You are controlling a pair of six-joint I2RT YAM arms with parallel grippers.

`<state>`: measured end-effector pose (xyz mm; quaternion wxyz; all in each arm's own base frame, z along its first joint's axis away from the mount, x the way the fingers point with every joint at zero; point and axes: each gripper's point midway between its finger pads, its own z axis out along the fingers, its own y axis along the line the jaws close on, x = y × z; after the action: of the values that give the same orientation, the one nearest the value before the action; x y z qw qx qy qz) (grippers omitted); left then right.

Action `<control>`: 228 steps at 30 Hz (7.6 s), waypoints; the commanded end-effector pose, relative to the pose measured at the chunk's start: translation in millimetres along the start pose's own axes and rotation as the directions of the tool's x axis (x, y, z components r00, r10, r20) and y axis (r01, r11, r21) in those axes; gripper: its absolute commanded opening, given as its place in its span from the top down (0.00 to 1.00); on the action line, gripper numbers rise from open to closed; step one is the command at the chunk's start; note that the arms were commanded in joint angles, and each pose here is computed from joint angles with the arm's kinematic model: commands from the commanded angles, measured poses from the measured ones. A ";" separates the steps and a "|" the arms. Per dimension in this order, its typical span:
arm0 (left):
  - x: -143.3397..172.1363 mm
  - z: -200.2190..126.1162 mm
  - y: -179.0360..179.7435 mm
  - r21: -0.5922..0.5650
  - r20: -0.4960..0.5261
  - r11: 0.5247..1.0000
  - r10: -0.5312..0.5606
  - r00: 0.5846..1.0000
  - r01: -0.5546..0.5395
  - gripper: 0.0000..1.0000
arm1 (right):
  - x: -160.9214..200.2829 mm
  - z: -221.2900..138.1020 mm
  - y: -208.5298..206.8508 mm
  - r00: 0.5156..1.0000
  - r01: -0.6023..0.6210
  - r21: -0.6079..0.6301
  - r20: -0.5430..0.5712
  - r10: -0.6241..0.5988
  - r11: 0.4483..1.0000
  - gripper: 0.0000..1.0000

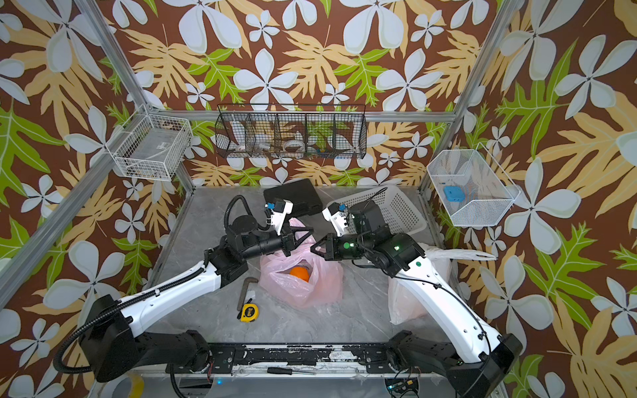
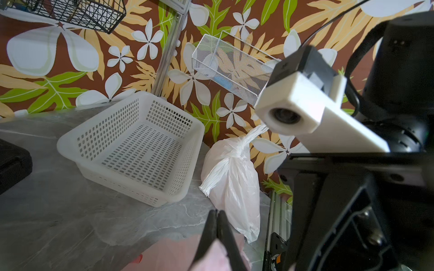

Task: Place the oranges into plastic bags & tie knots
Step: Tie the plastic bag at the center of the board.

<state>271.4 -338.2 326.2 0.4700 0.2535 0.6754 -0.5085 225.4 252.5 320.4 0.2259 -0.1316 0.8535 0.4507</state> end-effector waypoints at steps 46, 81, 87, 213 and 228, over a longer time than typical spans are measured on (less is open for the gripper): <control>31.1 -24.8 -11.4 0.063 -0.193 0.928 0.373 0.908 -0.367 0.55 | -15.3 -11.7 9.4 0.999 0.010 -0.057 0.048 -0.008 0.998 1.00; -19.3 -54.1 -47.2 0.260 0.055 0.918 0.295 0.954 -0.299 1.00 | -21.3 -49.0 -9.9 0.575 0.638 0.281 0.447 -0.686 0.717 0.34; -32.5 -48.2 -56.7 0.338 0.109 0.905 0.235 0.966 -0.259 1.00 | -6.0 -29.6 -2.1 0.483 0.689 0.342 0.441 -0.757 0.639 0.26; 5.2 -63.4 -33.0 0.407 0.003 0.803 0.476 0.880 -0.436 1.00 | 59.2 37.7 2.4 0.770 0.531 -0.566 0.012 -0.638 0.630 1.00; 7.0 -69.0 -43.7 0.461 0.010 0.778 0.476 0.879 -0.426 1.00 | 47.9 70.8 -2.9 0.790 0.500 -0.562 -0.016 -0.612 0.659 1.00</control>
<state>216.1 -292.2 335.3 0.4685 0.5208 0.5070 -0.5022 189.7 300.1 263.7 0.2123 -0.5031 0.6158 0.5680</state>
